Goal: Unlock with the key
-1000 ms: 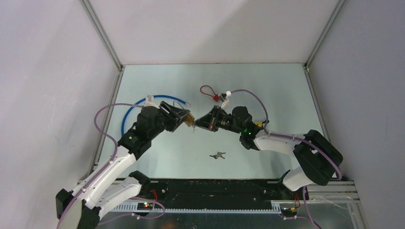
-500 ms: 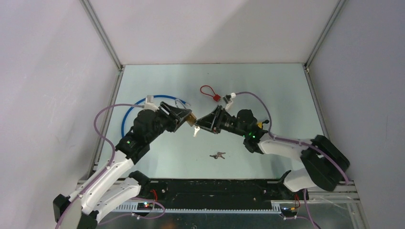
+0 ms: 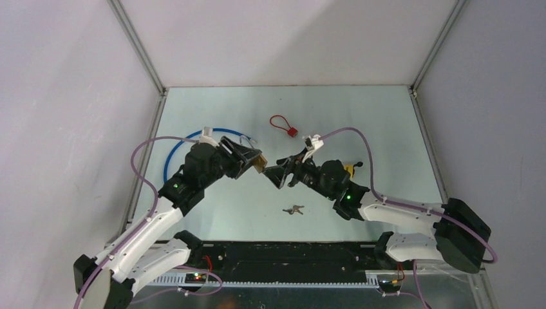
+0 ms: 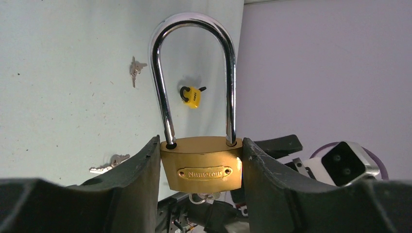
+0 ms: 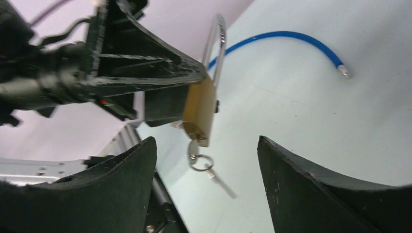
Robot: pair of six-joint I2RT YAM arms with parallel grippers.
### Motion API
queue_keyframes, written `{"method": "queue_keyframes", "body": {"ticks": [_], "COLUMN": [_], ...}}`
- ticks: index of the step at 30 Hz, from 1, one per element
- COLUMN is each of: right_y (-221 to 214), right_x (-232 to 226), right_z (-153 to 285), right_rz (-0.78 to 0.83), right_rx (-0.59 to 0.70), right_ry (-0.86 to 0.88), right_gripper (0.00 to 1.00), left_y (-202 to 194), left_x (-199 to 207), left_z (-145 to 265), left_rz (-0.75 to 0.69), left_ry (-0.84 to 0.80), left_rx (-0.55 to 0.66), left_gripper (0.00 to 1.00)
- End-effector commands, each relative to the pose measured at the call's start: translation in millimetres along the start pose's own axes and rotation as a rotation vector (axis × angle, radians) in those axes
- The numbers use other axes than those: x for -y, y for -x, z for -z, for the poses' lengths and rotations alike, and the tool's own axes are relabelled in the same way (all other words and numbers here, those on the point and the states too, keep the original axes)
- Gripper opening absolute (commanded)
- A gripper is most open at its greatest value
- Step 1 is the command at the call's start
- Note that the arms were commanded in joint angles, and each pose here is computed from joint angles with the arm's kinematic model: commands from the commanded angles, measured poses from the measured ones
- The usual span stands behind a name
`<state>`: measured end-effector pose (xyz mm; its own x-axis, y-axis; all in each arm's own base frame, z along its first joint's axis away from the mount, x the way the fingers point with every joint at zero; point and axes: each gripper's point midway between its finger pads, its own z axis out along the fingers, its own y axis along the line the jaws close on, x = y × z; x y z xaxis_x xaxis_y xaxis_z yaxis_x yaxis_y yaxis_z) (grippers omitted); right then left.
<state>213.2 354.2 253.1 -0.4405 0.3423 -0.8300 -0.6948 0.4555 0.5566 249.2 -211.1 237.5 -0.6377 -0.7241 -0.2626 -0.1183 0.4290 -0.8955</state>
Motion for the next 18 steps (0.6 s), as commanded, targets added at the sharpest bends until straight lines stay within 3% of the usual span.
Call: {"method": "queue_keyframes", "body": {"ticks": [1, 13, 15, 16, 18], "right_y": [10.5, 2.2, 0.6, 0.9, -0.6], "right_x": [5.1, -8.7, -7.3, -6.8, -5.4], "right_z": [-18.5, -51.1, -53.3, -53.7, -52.7], "right_rz": [0.136, 0.164, 0.156, 0.145, 0.129], "right_rx": [0.055, 0.046, 0.039, 0.041, 0.033], "right_ry": [-0.055, -0.043, -0.052, -0.059, -0.068], "right_gripper": [0.78, 0.71, 0.56, 0.38, 0.18], "left_y": [11.4, 6.7, 5.5, 5.2, 5.2], "left_x": [48.7, 44.1, 45.3, 45.6, 47.5], "left_z": [13.5, 14.9, 15.6, 16.1, 18.3], "left_rz": [-0.018, -0.047, -0.063, -0.07, -0.106], "left_ry": [-0.148, -0.15, -0.156, -0.158, -0.169], "left_rx": [0.023, 0.007, -0.001, -0.003, -0.003], "left_gripper": [0.0, 0.0, 0.0, 0.0, 0.07]}}
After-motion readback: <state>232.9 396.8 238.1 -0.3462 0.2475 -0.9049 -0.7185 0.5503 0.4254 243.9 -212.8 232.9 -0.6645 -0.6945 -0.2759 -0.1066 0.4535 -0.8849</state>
